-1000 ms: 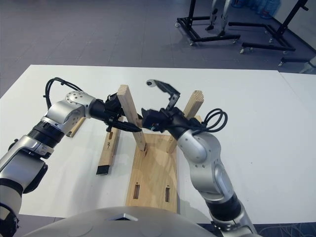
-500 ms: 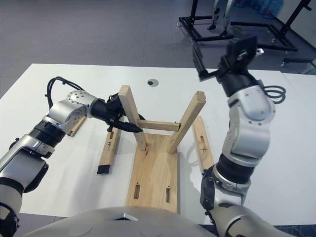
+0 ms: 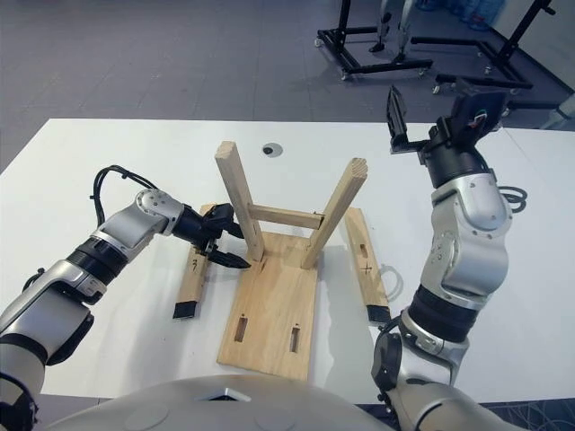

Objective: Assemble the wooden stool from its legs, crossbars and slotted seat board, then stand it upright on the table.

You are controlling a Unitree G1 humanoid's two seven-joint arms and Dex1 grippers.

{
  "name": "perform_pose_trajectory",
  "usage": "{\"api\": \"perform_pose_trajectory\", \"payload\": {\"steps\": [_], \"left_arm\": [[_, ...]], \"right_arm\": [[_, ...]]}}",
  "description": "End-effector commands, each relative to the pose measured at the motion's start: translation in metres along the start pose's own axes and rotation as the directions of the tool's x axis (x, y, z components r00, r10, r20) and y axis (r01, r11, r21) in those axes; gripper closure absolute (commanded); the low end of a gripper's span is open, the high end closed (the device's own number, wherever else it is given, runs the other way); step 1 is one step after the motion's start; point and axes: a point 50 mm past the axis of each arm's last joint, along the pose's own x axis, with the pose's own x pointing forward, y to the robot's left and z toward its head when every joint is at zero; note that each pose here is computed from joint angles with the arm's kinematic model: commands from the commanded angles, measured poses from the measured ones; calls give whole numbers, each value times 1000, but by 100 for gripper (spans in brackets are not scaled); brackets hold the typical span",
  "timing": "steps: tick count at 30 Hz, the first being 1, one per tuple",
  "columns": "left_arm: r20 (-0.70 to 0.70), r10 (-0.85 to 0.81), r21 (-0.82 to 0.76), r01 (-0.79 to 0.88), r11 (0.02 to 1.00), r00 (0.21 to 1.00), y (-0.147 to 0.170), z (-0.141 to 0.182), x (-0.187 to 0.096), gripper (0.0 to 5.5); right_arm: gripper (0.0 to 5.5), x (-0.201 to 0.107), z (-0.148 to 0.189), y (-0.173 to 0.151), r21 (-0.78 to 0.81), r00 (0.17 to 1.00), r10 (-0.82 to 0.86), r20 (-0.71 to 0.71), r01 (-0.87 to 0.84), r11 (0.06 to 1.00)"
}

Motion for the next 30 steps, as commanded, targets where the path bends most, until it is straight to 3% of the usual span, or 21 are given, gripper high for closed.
{"api": "perform_pose_trajectory", "payload": {"steps": [1,7,11,15,20,23,27,30], "left_arm": [[-135,114,-138,-132,981,984,-5,-38,-20,168],[31,218,-109,-213,971,976,-20,-12,-58,168],[157,347,-116,-332,936,925,-33,0,-83,168],[290,550,-193,-515,835,784,-44,9,-111,168],[306,721,-314,-648,693,622,-62,-2,-130,168],[308,822,-425,-704,570,480,-43,-1,-125,168],[298,881,-466,-749,471,368,-18,8,-108,168],[295,897,-472,-766,437,331,-5,15,-99,168]], "right_arm": [[33,-3,-6,-2,15,1000,14,-22,-14,1000],[33,-6,-15,-9,46,998,8,-61,-6,999],[33,-4,-18,-12,39,997,22,-80,-18,999],[33,-15,-22,-15,166,987,125,-100,-108,980],[33,-43,-34,-19,391,916,376,-140,-298,871],[33,-56,-41,-18,442,871,461,-172,-350,826],[33,-55,-46,-16,445,841,506,-193,-384,809],[33,-50,-46,-16,440,836,515,-188,-397,805]]}}
